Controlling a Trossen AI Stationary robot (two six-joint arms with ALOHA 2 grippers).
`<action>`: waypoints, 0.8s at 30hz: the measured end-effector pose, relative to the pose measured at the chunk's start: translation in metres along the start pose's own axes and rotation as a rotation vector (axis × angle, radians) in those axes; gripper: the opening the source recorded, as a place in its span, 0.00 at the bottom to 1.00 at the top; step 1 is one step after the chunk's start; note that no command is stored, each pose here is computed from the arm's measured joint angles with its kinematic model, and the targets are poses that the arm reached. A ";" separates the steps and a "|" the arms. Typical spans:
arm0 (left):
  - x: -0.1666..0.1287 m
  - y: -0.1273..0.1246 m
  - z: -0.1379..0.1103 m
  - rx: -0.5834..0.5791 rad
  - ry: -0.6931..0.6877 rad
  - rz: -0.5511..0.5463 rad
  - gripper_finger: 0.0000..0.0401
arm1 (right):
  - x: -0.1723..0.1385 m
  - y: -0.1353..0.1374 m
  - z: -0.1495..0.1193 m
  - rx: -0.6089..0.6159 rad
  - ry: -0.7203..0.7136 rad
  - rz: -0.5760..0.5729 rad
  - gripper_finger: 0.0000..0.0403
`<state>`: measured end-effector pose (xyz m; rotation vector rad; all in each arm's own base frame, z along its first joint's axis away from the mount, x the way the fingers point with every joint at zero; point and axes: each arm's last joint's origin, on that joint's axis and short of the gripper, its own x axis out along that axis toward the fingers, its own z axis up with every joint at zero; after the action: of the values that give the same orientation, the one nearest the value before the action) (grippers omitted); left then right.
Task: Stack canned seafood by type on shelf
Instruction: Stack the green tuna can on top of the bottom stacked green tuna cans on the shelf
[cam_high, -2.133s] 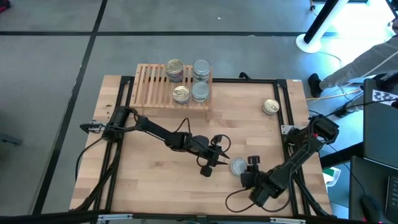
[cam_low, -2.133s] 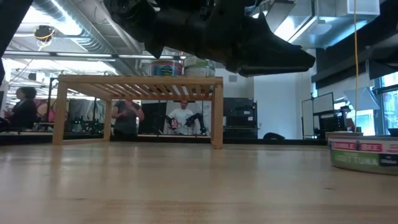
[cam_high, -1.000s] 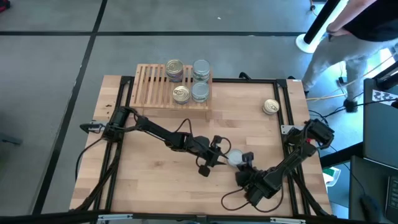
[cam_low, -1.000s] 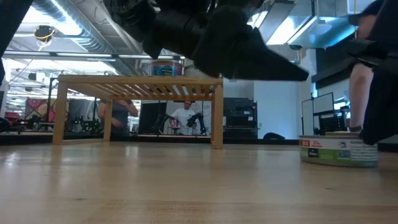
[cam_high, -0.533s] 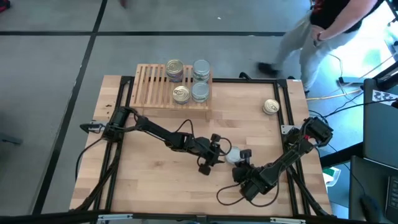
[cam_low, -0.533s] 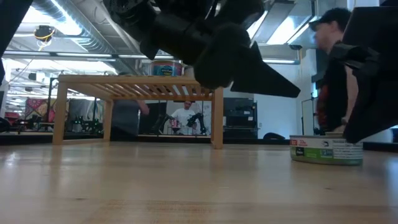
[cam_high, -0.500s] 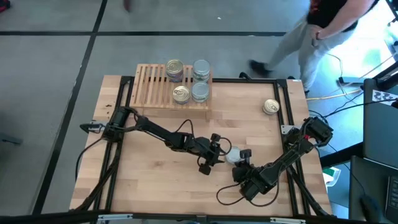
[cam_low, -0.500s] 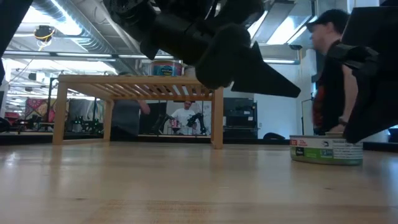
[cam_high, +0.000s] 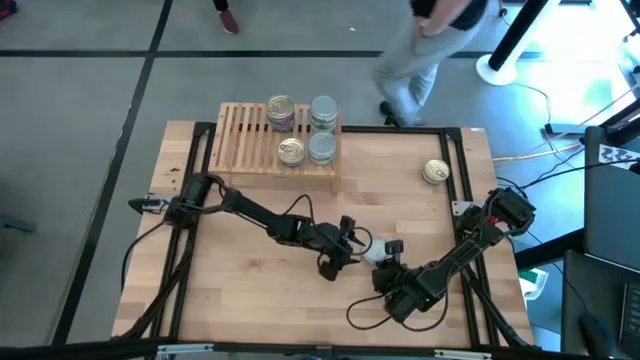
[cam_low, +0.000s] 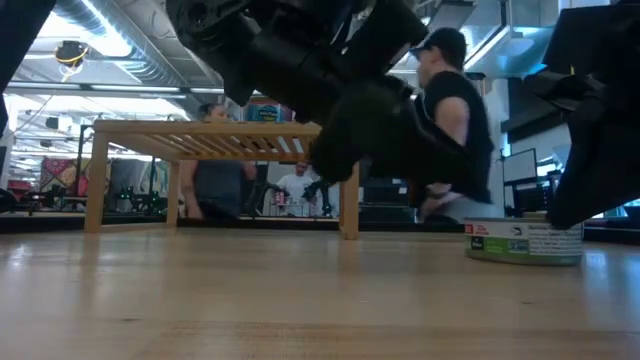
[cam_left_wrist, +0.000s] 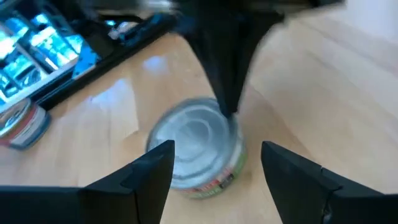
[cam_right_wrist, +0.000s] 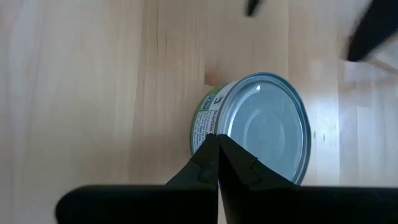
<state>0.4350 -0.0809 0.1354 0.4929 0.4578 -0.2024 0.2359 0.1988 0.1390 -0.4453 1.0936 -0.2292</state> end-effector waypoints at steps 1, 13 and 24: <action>0.000 -0.001 -0.001 0.029 0.008 -0.006 0.59 | 0.000 0.000 0.000 0.002 -0.002 0.001 0.00; 0.005 -0.008 -0.008 0.156 0.036 -0.023 0.59 | 0.007 -0.013 0.017 0.071 -0.002 0.003 0.00; 0.004 -0.014 -0.012 0.226 0.127 0.029 0.59 | 0.011 -0.031 0.040 0.167 0.008 0.029 0.00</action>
<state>0.4305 -0.0875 0.1186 0.7368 0.5544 -0.1964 0.2779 0.1766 0.1598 -0.2795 1.0783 -0.2944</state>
